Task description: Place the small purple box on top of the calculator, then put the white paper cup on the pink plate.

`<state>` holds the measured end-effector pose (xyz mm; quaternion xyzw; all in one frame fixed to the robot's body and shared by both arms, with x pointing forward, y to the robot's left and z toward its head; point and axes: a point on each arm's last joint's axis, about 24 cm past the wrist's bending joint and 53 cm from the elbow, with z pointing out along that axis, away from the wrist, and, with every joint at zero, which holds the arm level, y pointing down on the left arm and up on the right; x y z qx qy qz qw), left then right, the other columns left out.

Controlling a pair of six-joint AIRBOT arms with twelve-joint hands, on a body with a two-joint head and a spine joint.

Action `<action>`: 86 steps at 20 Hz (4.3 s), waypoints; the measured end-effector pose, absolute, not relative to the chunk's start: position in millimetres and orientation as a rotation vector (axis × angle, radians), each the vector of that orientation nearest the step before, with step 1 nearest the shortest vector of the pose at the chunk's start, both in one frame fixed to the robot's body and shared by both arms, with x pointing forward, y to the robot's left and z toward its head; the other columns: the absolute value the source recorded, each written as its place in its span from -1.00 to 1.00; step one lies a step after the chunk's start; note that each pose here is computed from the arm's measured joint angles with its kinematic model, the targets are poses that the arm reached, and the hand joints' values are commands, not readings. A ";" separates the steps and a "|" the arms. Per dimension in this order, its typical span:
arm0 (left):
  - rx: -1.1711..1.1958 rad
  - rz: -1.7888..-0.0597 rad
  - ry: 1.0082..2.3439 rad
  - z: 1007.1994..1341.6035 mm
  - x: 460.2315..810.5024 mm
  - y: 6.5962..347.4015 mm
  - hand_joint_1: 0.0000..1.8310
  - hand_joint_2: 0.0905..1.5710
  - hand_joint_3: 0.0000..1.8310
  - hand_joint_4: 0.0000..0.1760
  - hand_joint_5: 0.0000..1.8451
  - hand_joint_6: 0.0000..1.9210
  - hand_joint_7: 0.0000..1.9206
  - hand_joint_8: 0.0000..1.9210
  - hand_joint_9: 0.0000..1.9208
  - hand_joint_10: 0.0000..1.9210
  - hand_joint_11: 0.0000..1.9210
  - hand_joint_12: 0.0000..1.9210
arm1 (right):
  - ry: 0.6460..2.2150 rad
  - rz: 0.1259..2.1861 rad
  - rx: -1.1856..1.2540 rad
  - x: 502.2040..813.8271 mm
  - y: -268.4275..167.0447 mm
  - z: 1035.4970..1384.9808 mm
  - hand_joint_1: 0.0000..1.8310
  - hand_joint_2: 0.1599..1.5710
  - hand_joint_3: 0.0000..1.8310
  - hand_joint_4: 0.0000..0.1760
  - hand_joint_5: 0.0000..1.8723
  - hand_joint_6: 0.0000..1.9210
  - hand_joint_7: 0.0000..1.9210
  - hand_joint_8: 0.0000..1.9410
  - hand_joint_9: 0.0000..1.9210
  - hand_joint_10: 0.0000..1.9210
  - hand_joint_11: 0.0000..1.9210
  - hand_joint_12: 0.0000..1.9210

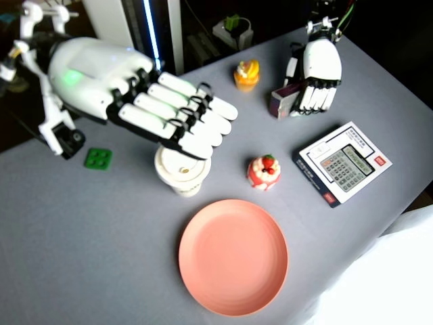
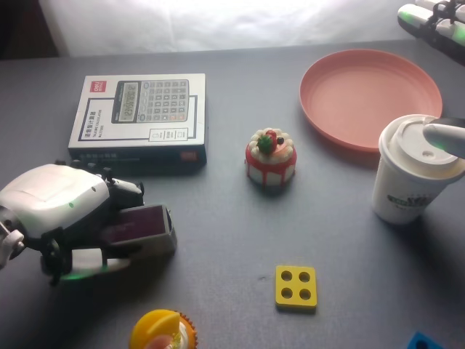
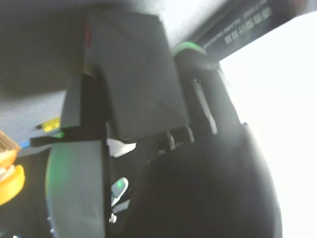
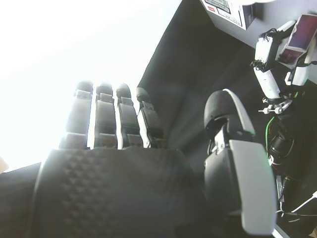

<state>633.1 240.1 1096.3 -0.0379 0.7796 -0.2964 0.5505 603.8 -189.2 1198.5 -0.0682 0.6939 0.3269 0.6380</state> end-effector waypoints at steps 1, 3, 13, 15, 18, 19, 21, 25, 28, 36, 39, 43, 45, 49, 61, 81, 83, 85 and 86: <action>-0.080 -0.710 1.822 1104.0 632.2 239.0 0.32 0.56 -1.00 -1.00 -0.16 0.11 -0.24 0.73 -0.16 1.00 -0.07 1.00 | 1.583 0.747 -0.157 603.7 -189.0 1198.8 -0.69 0.57 -0.99 -1.00 -1.00 -1.00 -1.00 -1.00 -1.00 -1.00 -1.00 -1.00; -0.070 -0.722 1.768 1119.9 633.2 239.8 0.33 0.54 -1.00 -1.00 -0.14 0.08 -0.21 0.68 -0.25 0.97 -0.20 1.00 | 1.583 0.746 -0.155 603.9 -189.3 1198.7 -0.73 0.58 -0.99 -1.00 -1.00 -1.00 -1.00 -1.00 -1.00 -1.00 -1.00 -1.00; -0.171 -0.704 1.572 1171.5 658.3 271.8 0.34 0.48 -1.00 -1.00 -0.12 0.10 -0.08 0.43 -0.17 0.64 -0.27 1.00 | 1.587 0.754 -0.144 605.5 -187.7 1195.4 -0.70 0.57 -1.00 -1.00 -1.00 -1.00 -1.00 -1.00 -1.00 -1.00 -1.00 -1.00; -0.196 -0.711 1.543 1177.7 665.3 273.7 0.35 0.47 -1.00 -1.00 -0.08 0.02 -0.08 0.47 -0.15 0.70 -0.21 1.00 | 1.586 0.755 -0.145 605.3 -187.1 1195.3 -0.70 0.57 -1.00 -1.00 -1.00 -1.00 -1.00 -1.00 -1.00 -1.00 -1.00 -1.00; -0.217 -0.718 1.511 1186.3 676.3 274.2 0.34 0.47 -1.00 -1.00 -0.07 0.03 -0.08 0.44 -0.19 0.66 -0.26 1.00 | 1.587 0.756 -0.144 605.7 -187.0 1194.7 -0.71 0.57 -1.00 -1.00 -1.00 -1.00 -1.00 -1.00 -1.00 -1.00 -1.00 -1.00; -0.227 -0.717 1.501 1188.8 680.0 275.2 0.35 0.47 -1.00 -1.00 -0.08 0.03 -0.07 0.43 -0.16 0.68 -0.20 1.00 | 1.587 0.755 -0.144 605.8 -187.1 1194.7 -0.71 0.57 -1.00 -1.00 -1.00 -1.00 -1.00 -1.00 -1.00 -1.00 -1.00 -1.00; -0.269 -0.714 1.485 1191.8 694.9 279.7 0.31 0.48 -1.00 -1.00 -0.09 0.12 -0.10 0.39 -0.21 0.51 -0.31 0.89 | 1.588 0.757 -0.143 605.7 -186.5 1194.1 -0.69 0.55 -1.00 -1.00 -1.00 -1.00 -1.00 -1.00 -1.00 -1.00 -1.00 -1.00; -0.350 -0.705 1.502 1185.1 718.4 286.9 0.34 0.48 -1.00 -1.00 -0.09 0.13 -0.10 0.35 -0.19 0.43 -0.31 0.84 | 1.590 0.758 -0.135 607.5 -186.8 1192.2 -0.70 0.56 -1.00 -1.00 -1.00 -1.00 -1.00 -1.00 -1.00 -1.00 -1.00 -1.00; -0.369 -0.685 1.505 1189.0 735.2 285.0 0.32 0.48 -1.00 -1.00 -0.06 0.06 -0.14 0.47 -0.28 0.43 -0.41 0.85 | 1.597 0.755 -0.139 606.7 -187.0 1189.6 -0.70 0.54 -1.00 -1.00 -1.00 -1.00 -1.00 -1.00 -1.00 -1.00 -1.00 -1.00; -0.467 -0.597 1.597 1166.0 768.9 292.5 0.29 0.56 -0.99 -1.00 -0.29 0.38 -0.14 0.45 -0.38 0.10 -0.70 0.75 | 1.603 0.753 -0.138 606.7 -187.6 1186.9 -0.67 0.53 -1.00 -1.00 -1.00 -1.00 -1.00 -1.00 -1.00 -1.00 -1.00 -1.00; -0.486 -0.575 1.635 1154.4 773.5 293.8 0.21 0.47 -1.00 -1.00 -0.53 -0.63 -0.49 -0.50 -0.54 -0.20 -0.80 0.58 | 1.603 0.753 -0.137 607.6 -187.7 1186.1 -0.66 0.52 -1.00 -1.00 -1.00 -1.00 -1.00 -1.00 -1.00 -1.00 -1.00 -1.00; -0.485 -0.552 1.682 1143.6 773.3 295.1 -0.01 0.40 -1.00 -1.00 -0.73 -1.00 -0.77 -1.00 -0.80 -0.87 -1.00 0.06 | 1.603 0.752 -0.135 608.0 -188.3 1186.3 -0.65 0.54 -1.00 -1.00 -1.00 -1.00 -1.00 -1.00 -1.00 -1.00 -1.00 -1.00; -0.486 -0.551 1.682 1142.8 774.4 294.7 -0.03 0.37 -1.00 -1.00 -0.79 -1.00 -0.84 -1.00 -0.85 -0.93 -1.00 -0.07 | 1.603 0.752 -0.134 608.1 -188.5 1186.2 -0.63 0.53 -1.00 -1.00 -1.00 -1.00 -1.00 -1.00 -1.00 -1.00 -1.00 -1.00; -0.473 -0.559 1.702 1137.8 773.2 287.1 -0.15 0.30 -1.00 0.04 -0.97 -1.00 -1.00 -1.00 -1.00 -1.00 -1.00 -0.84 | 1.603 0.752 -0.132 608.2 -188.8 1186.4 -0.61 0.52 -1.00 -0.68 -1.00 -1.00 -1.00 -1.00 -1.00 -1.00 -1.00 -1.00; -0.233 -0.661 1.526 1207.2 736.7 251.8 -0.35 0.46 -1.00 0.69 -0.99 -1.00 -1.00 -1.00 -1.00 -1.00 -1.00 -0.92 | 1.630 0.861 -0.090 601.0 -191.2 1186.6 -0.52 0.25 -1.00 -0.84 -1.00 -1.00 -1.00 -1.00 -1.00 -1.00 -1.00 -1.00; -0.079 -0.767 1.405 1236.2 696.0 220.7 -0.19 0.56 -0.99 -0.12 -0.93 -0.98 -1.00 -1.00 -1.00 -1.00 -1.00 -1.00 | 1.839 0.852 0.024 624.7 -196.8 1111.3 -0.27 0.15 -1.00 -0.17 -1.00 -1.00 -1.00 -1.00 -1.00 -1.00 -1.00 -1.00; -0.079 -0.766 1.405 1236.2 696.0 220.8 -0.18 0.56 -1.00 -0.14 -0.92 -0.98 -1.00 -1.00 -1.00 -1.00 -1.00 -1.00 | 1.853 0.852 0.036 628.3 -194.8 1104.6 -0.28 0.13 -1.00 -0.36 -1.00 -1.00 -1.00 -1.00 -1.00 -1.00 -1.00 -1.00; -0.080 -0.766 1.405 1236.4 696.1 221.4 -0.16 0.56 -1.00 -0.19 -0.91 -0.98 -1.00 -1.00 -1.00 -1.00 -1.00 -1.00 | 1.860 0.851 0.046 631.8 -193.7 1101.8 -0.29 0.18 -1.00 -1.00 -1.00 -1.00 -1.00 -1.00 -1.00 -1.00 -1.00 -1.00; -0.080 -0.765 1.408 1235.6 696.1 221.6 -0.16 0.56 -1.00 -0.20 -0.92 -0.98 -1.00 -1.00 -1.00 -1.00 -1.00 -1.00 | 1.857 0.847 0.049 635.4 -194.7 1101.0 -0.25 0.22 -1.00 -1.00 -1.00 -1.00 -1.00 -1.00 -1.00 -1.00 -1.00 -1.00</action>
